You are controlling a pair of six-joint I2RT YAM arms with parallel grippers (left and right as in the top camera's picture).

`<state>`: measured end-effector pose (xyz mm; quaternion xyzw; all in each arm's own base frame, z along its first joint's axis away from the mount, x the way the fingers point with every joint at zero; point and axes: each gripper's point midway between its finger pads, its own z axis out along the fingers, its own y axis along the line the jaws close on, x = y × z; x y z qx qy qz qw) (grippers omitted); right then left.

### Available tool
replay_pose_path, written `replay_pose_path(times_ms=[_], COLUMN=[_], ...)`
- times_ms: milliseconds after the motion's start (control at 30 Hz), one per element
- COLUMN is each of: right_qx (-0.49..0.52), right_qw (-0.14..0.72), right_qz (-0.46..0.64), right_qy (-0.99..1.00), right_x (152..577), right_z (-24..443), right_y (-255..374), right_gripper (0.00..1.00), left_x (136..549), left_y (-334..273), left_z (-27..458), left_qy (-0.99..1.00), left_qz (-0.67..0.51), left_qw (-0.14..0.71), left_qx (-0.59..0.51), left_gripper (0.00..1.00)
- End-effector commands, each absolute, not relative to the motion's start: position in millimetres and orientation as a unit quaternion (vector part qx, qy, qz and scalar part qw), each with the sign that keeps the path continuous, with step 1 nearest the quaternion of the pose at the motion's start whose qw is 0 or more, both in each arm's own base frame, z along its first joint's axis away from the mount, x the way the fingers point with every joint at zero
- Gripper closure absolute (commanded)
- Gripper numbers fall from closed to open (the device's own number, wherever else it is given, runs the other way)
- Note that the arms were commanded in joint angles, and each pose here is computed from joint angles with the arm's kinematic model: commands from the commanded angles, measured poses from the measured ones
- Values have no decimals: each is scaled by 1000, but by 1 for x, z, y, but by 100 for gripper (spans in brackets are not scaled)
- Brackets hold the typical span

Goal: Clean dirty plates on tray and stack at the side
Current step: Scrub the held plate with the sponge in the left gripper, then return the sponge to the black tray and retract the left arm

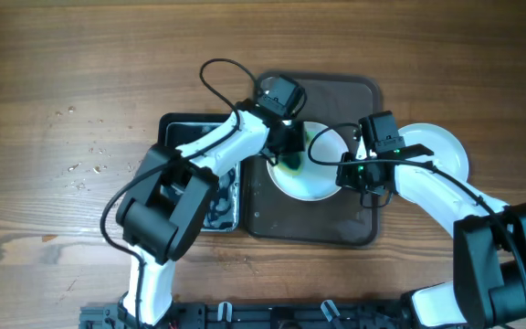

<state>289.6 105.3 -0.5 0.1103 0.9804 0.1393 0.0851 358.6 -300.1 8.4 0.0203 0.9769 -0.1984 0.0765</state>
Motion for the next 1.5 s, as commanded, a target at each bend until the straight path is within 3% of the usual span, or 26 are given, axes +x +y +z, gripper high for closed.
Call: replay_pose_path(times_ms=[0, 300, 533, 667, 867, 1000, 1167, 1333, 1467], right_qx=[95, 95, 95, 95, 95, 95, 90, 88, 60], right_qw=[57, 55, 55, 56, 55, 57, 55, 56, 65], right_qz=[104, 103, 103, 104, 103, 104, 110, 116, 126], right_qy=[988, 989, 989, 989, 989, 988, 988, 988, 988], right_x=[272, 271, 271, 272, 271, 272, 272, 273, 280], right_z=[-19, -19, -19, -19, -19, -19, -19, -18, 7], right_y=[96, 96, 96, 96, 96, 96, 98, 101, 106], right_gripper=[96, 96, 96, 96, 96, 96, 96, 96, 96], left_x=[306, 250, 281, 302, 312, 310, 297, 283, 282], left_y=[-343, -371, -287, -255, -216, -124, -69, -57, -62], left_z=[-15, -11, -24, 13, 105, 128, 104, 38, 39], left_qy=[962, 934, 982, 989, 982, 994, 987, 980, 980], left_qz=[-262, -313, -157, -139, -188, -46, 19, -3, -18], left_qw=[-16, -98, -74, -37, 20, 62, 28, 19, 19], left_qx=[72, 145, 71, 38, -5, -81, -154, -198, -196], left_gripper=[96, 96, 96, 96, 96, 96, 96, 95, 78])
